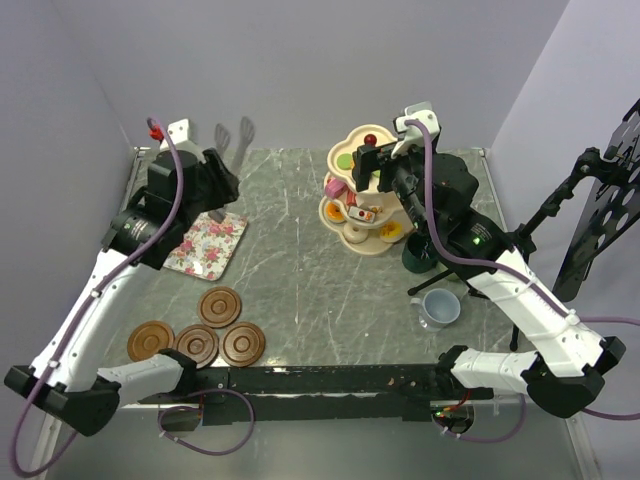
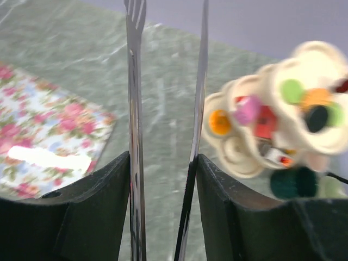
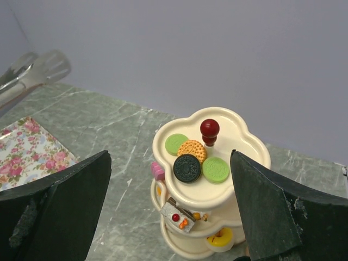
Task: Serve the afternoon tea
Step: Place the clamp on the tray.
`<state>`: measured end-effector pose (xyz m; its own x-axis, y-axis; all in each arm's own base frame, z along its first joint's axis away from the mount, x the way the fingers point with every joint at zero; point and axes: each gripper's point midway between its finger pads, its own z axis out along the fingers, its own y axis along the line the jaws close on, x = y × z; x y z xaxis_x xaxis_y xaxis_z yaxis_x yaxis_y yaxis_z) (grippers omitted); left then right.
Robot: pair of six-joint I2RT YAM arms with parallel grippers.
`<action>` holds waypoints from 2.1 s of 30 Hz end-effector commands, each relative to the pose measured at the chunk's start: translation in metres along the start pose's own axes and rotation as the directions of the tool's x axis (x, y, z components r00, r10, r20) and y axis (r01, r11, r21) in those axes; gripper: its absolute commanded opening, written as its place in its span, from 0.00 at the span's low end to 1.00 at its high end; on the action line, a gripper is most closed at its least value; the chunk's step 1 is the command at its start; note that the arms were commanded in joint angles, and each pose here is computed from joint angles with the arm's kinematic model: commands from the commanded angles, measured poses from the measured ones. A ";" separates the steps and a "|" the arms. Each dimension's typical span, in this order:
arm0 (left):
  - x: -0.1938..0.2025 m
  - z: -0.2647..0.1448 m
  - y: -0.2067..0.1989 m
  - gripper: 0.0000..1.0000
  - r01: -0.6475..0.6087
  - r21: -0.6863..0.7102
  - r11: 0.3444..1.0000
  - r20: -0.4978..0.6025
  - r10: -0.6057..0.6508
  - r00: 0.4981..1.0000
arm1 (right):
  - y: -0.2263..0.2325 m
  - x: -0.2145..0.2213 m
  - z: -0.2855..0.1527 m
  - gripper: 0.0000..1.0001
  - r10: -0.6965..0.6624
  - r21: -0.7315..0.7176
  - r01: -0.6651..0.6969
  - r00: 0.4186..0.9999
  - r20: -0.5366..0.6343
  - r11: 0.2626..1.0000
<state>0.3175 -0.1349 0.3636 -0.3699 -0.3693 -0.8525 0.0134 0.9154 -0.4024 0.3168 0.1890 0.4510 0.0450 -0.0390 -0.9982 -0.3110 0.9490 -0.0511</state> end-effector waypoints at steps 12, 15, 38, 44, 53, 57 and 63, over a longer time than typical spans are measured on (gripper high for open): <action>0.027 0.132 0.160 0.52 -0.145 -0.239 0.960 -0.252 0.083 0.964 | -0.007 -0.016 -0.006 0.96 0.014 0.011 -0.014 0.999 0.036 1.000; 0.033 0.159 0.179 0.52 -0.192 -0.253 0.948 -0.300 0.111 0.947 | -0.011 -0.017 -0.004 0.96 -0.011 0.034 0.010 0.999 0.032 0.999; 0.141 0.224 0.267 0.73 -0.223 -0.327 0.918 -0.548 0.008 0.836 | -0.005 -0.019 0.012 0.96 -0.077 0.030 0.077 0.997 0.017 0.997; 0.130 0.223 0.268 0.93 -0.225 -0.359 0.906 -0.521 0.005 0.853 | -0.009 -0.016 0.009 0.96 -0.075 0.041 0.075 0.997 0.012 0.996; 0.035 0.177 0.212 1.00 -0.144 -0.389 0.910 -0.263 0.040 0.964 | -0.005 -0.009 0.007 0.96 -0.064 0.024 0.064 0.998 0.002 0.998; 0.042 0.128 0.162 1.00 -0.092 -0.372 0.924 -0.216 0.010 0.976 | -0.001 -0.003 0.008 0.96 -0.050 0.009 0.050 0.999 -0.008 0.999; 0.156 0.059 0.116 0.98 -0.006 -0.328 0.945 -0.384 -0.128 0.915 | 0.008 0.005 0.011 0.96 -0.035 -0.028 0.034 0.999 -0.026 0.999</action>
<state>0.3809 -0.0712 0.2321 -0.5537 -0.3003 -0.7767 -0.1801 0.9538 -0.2403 0.3304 0.1986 0.4383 0.0167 -0.1263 -0.9918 -0.3119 0.9418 -0.1252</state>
